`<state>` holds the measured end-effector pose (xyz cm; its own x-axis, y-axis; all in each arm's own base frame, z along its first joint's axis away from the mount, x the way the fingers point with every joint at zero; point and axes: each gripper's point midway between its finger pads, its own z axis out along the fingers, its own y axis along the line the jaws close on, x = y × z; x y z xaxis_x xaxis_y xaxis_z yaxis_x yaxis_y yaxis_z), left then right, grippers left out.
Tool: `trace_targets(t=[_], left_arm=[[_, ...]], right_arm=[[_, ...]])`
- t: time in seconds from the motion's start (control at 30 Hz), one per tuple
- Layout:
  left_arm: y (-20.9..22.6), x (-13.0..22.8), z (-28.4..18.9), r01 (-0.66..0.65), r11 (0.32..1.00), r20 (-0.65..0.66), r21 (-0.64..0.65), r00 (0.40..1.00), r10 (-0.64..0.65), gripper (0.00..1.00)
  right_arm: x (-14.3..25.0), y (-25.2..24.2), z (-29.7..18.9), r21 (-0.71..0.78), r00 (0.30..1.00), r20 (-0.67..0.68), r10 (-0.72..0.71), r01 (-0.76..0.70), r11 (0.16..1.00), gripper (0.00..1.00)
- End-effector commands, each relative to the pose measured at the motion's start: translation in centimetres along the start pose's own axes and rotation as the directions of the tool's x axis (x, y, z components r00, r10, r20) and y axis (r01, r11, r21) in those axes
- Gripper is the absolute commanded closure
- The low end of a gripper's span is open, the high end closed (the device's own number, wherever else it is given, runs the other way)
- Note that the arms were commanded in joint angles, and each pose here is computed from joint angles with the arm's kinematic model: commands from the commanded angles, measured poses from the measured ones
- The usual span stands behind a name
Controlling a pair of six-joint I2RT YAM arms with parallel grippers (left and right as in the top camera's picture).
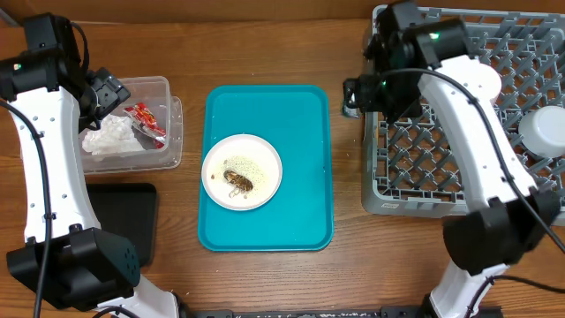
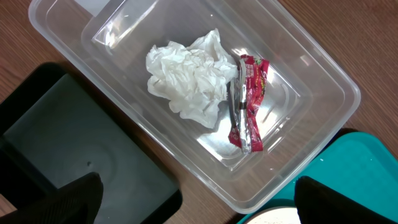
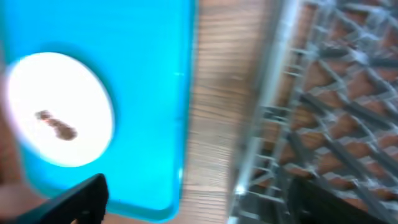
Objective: Sort waste into correct bins and load items into the dishwasher
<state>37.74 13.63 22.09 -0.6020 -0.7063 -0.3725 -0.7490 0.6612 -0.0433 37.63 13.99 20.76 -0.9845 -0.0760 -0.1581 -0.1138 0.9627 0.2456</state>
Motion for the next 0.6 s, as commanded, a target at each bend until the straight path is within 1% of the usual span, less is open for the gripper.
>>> trace_targets(t=[0.0, 0.07, 0.13, 0.43, 0.57], left_arm=[[-0.2, -0.2, -1.4, 0.007, 1.0, 0.038, 0.013, 0.999, -0.007, 0.0], [-0.2, -0.2, -1.4, 0.007, 1.0, 0.038, 0.013, 0.999, -0.007, 0.0], [-0.2, -0.2, -1.4, 0.007, 1.0, 0.038, 0.013, 0.999, -0.007, 0.0], [-0.2, -0.2, -1.4, 0.007, 1.0, 0.038, 0.013, 0.999, -0.007, 0.0], [-0.2, -0.2, -1.4, 0.007, 1.0, 0.038, 0.013, 0.999, -0.007, 0.0]], right_arm=[[0.2, 6.3, -3.1, -0.332, 0.996, 0.045, -0.071, 0.082, 0.94, 0.0], [0.3, 8.1, -3.8, -0.435, 0.995, 0.047, -0.084, 0.096, 0.895, 0.0], [0.5, 9.2, -4.1, -0.489, 0.994, 0.045, -0.096, 0.106, 0.866, 0.0], [1.2, 11.8, -3.4, -0.48, 0.983, 0.065, -0.172, 0.182, 0.858, 0.0], [0.7, 12.2, -3.3, -0.471, 0.982, 0.084, -0.167, 0.187, 0.862, 0.0]])
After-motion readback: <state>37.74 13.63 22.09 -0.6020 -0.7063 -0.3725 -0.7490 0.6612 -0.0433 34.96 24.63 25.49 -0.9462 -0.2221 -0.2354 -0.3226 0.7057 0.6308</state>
